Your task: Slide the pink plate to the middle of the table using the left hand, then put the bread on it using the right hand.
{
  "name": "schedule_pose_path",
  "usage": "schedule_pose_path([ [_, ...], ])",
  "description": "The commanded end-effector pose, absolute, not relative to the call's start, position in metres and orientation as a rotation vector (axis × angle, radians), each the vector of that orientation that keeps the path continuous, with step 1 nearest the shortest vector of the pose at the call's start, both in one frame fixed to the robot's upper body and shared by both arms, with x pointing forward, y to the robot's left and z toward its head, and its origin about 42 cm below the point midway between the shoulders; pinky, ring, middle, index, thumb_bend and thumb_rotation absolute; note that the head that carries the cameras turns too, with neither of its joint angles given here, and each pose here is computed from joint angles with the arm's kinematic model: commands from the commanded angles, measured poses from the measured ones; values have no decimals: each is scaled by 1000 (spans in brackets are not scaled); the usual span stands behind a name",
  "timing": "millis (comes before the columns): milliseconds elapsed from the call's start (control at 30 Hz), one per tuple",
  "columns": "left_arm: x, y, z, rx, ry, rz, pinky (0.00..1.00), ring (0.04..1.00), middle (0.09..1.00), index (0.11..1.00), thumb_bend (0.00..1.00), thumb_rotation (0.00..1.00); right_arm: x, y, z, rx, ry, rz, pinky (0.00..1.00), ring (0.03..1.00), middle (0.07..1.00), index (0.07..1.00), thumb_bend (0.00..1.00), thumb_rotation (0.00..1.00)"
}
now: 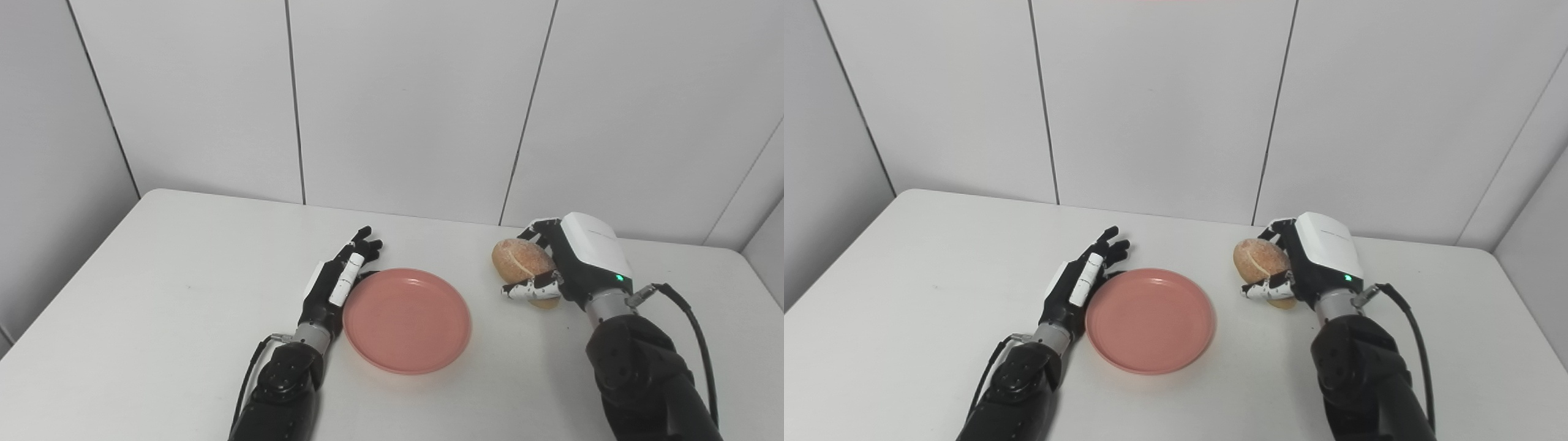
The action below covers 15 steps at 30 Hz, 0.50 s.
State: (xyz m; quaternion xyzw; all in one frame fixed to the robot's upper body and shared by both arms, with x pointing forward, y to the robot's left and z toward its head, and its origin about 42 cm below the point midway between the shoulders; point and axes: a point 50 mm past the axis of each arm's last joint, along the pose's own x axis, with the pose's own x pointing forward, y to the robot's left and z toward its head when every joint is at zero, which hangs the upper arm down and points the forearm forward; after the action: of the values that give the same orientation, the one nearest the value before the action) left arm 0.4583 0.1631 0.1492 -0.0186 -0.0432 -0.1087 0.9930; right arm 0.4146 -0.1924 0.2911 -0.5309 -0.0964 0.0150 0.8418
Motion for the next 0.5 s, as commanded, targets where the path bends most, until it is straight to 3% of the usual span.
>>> schedule_pose_path([
  [0, 452, 142, 138, -58, -13, -277, 735, 890, 860, 897, 887, 880, 414, -182, 322, -1114, -328, 29, 148, 214, 470, 485, 526, 2],
  [200, 452, 143, 137, -51, -12, -280, 737, 893, 860, 894, 881, 887, 413, -159, 328, -1087, -335, 77, 154, 221, 471, 482, 526, 2],
  [267, 451, 143, 136, -52, -11, -282, 743, 898, 863, 898, 883, 887, 412, -151, 329, -1091, -351, 89, 175, 252, 422, 500, 520, 3],
  [467, 452, 143, 136, -58, -9, -281, 755, 903, 861, 902, 887, 875, 410, -136, 331, -1089, -398, 132, 160, 232, 470, 484, 526, 2],
])
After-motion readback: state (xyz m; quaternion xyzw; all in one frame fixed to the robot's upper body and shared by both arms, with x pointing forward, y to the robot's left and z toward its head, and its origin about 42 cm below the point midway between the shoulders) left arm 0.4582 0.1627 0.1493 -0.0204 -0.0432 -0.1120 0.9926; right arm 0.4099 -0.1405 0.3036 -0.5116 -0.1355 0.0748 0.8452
